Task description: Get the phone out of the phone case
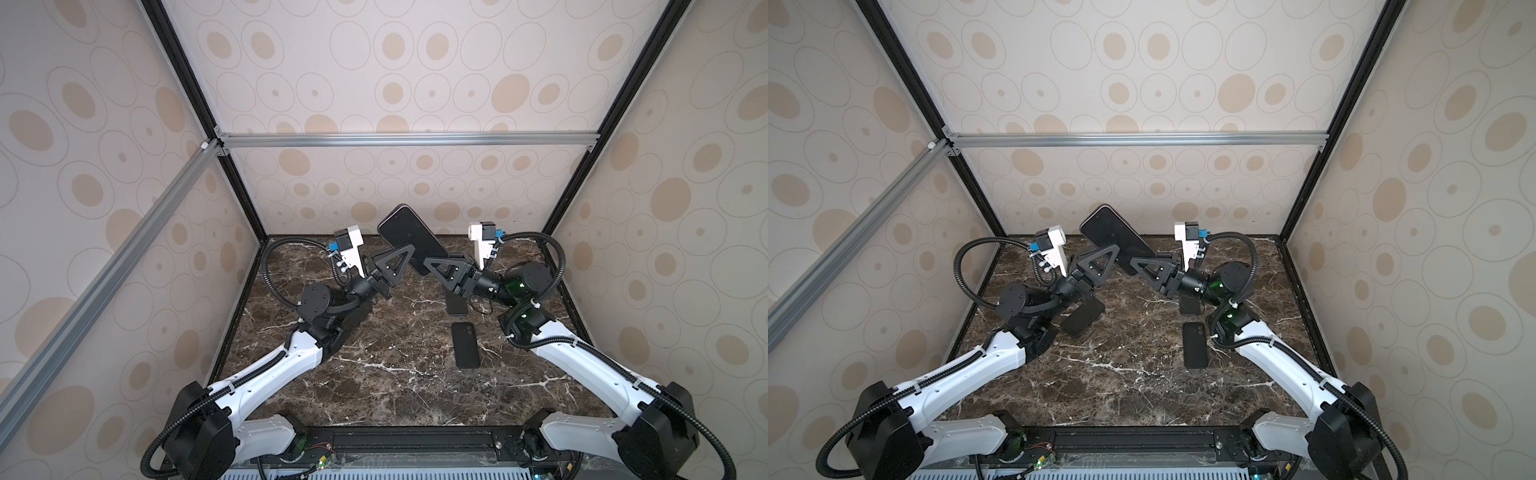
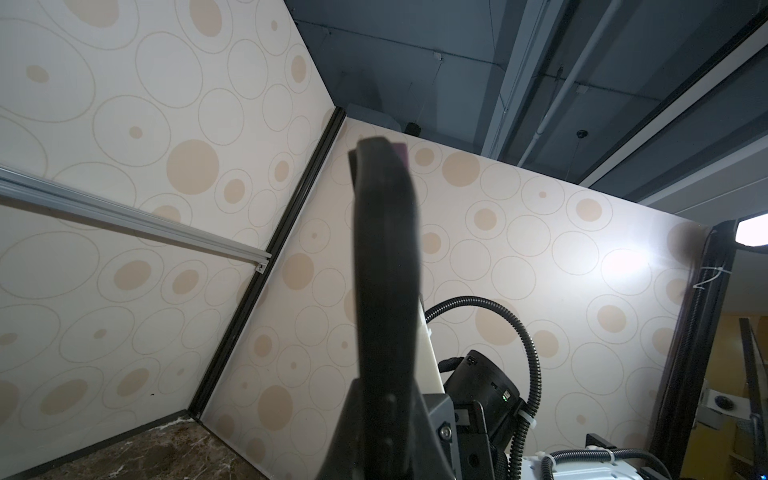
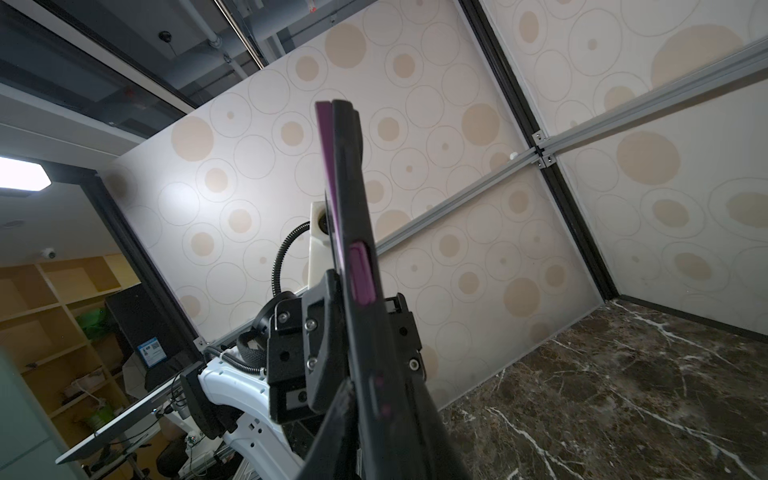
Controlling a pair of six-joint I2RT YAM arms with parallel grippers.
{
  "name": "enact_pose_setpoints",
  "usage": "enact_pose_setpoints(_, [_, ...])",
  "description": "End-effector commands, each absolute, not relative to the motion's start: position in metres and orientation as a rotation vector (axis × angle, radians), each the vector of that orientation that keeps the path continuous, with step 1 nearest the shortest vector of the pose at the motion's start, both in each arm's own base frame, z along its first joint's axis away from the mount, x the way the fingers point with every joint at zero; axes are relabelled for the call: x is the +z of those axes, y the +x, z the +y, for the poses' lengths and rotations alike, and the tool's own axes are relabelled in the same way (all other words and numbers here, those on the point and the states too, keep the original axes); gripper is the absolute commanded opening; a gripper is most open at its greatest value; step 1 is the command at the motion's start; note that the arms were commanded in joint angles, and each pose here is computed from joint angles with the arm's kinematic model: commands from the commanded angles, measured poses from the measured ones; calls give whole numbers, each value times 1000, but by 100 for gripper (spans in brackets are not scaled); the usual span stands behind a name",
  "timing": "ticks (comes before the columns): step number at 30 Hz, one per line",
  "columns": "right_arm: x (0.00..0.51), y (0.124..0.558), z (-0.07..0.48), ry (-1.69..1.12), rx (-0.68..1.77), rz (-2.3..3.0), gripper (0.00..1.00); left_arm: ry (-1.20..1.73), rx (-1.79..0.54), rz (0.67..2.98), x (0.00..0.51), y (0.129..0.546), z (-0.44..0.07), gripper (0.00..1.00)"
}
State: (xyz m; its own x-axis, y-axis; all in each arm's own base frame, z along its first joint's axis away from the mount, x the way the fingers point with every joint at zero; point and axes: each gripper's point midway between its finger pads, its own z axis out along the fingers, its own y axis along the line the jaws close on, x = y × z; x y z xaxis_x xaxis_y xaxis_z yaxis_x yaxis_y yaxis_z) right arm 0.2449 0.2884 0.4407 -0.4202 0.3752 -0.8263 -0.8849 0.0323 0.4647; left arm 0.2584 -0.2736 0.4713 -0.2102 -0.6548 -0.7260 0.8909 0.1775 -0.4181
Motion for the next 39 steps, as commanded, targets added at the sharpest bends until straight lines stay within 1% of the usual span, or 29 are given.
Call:
enact_pose_setpoints(1, [462,230,284,-621,1586,1192,14,244,-1411,966,490,256,-255,0])
enact_pose_setpoints(5, [465,228,283,-629,1580,1185,5,228,-1422,964,489,257,-253,0])
enact_pose_setpoints(9, [469,224,282,-641,1571,1170,0,225,-1434,972,489,259,-254,0])
enact_pose_setpoints(10, [470,223,282,-647,1565,1173,0,222,-1434,975,488,260,-254,6])
enact_pose_setpoints(11, [470,221,281,-660,1554,1174,0,224,-1435,973,488,259,-254,15])
enact_pose_setpoints(14, [472,217,280,-694,1508,1192,0,234,-1438,966,488,257,-252,31])
enact_pose_setpoints(15, [472,217,279,-702,1492,1198,0,238,-1438,965,489,256,-251,34])
enact_pose_setpoints(18, [475,214,271,-716,1451,1217,0,268,-1424,973,489,255,-250,38])
enact_pose_setpoints(21, [476,212,263,-761,1439,1250,0,323,-1406,1002,487,253,-253,44])
enact_pose_setpoints(26, [474,197,263,-919,1472,1310,0,443,-1396,1031,484,246,-257,45])
enact_pose_setpoints(32, [473,192,260,-970,1459,1332,0,558,-1369,1044,486,233,-263,45])
enact_pose_setpoints(39, [473,185,256,-1023,1454,1345,0,609,-1377,1021,490,225,-264,42])
